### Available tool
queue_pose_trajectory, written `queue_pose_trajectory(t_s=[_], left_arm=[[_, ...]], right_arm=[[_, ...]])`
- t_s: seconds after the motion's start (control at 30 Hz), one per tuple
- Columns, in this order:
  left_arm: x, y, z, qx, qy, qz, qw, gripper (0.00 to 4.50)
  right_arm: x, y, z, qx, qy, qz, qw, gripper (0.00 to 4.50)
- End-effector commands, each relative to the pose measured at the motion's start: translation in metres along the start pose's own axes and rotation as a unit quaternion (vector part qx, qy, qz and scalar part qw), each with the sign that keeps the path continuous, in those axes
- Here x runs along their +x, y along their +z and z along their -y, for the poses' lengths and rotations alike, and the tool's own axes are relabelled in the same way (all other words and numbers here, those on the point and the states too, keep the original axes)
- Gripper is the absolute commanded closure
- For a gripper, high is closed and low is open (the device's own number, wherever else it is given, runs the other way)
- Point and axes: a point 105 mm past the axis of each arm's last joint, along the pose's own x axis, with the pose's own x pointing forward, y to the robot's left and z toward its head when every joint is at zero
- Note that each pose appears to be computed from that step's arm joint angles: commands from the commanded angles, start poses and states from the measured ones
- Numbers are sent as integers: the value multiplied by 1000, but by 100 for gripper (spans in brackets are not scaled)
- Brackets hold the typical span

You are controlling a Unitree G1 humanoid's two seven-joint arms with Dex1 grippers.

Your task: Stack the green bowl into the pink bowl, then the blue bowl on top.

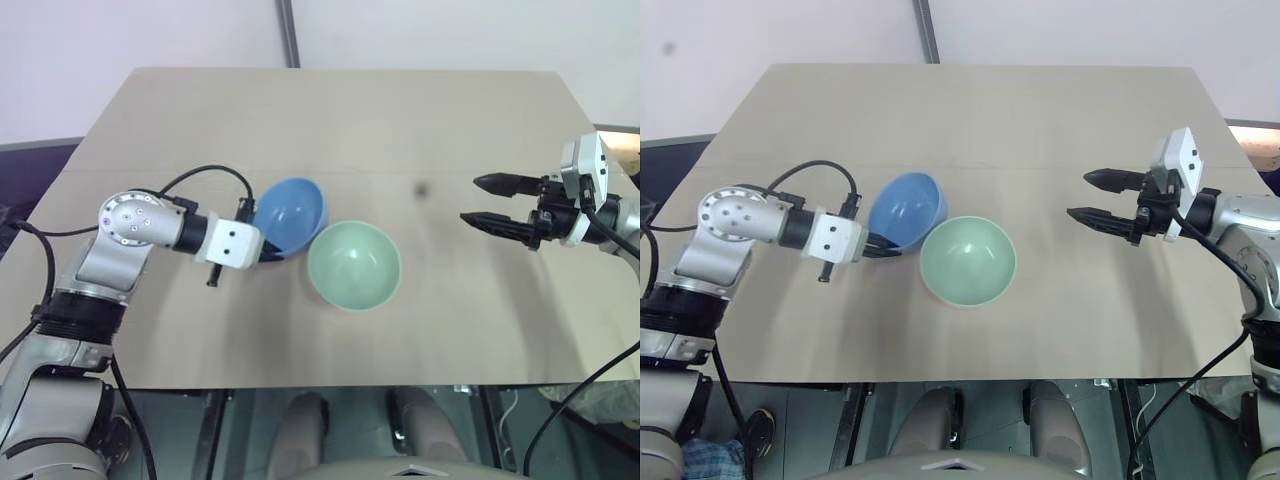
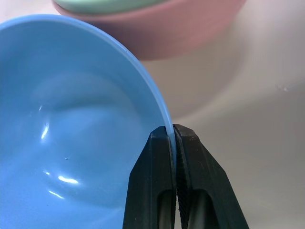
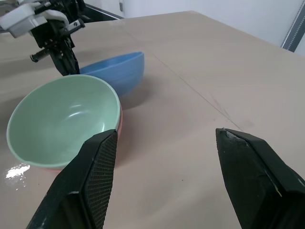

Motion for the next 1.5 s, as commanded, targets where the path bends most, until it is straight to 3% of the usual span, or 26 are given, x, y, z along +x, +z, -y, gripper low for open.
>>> queue_pose_trajectory(t_s=[0.03, 0.2, 0.4, 0.63, 0.97, 1.0, 1.07, 1.27, 1.5], left_arm=[[-29, 11, -23, 30, 31, -18, 999, 446], [-43, 19, -45, 51, 55, -27, 997, 446], [-30, 57, -57, 92, 51, 38, 994, 446], [4, 85, -34, 118, -24, 89, 989, 446], [17, 84, -18, 130, -80, 85, 985, 446], [17, 84, -16, 128, -84, 89, 984, 398], [17, 85, -13, 121, -94, 94, 984, 355], [17, 90, -20, 130, -63, 114, 983, 57], [-9, 90, -36, 48, -27, 133, 990, 57]], right_arm=[[1, 13, -2, -27, 8, 16, 999, 91], [0, 12, -1, -28, 8, 14, 999, 91], [1, 13, 0, -30, 8, 16, 999, 91], [1, 15, 0, -32, 8, 16, 999, 91], [0, 16, 0, -35, 3, 15, 999, 91], [0, 15, 0, -35, 3, 14, 999, 91], [0, 15, -1, -34, 3, 14, 999, 91], [0, 14, 0, -33, 4, 14, 999, 91], [2, 15, 1, -34, 9, 16, 999, 91]])
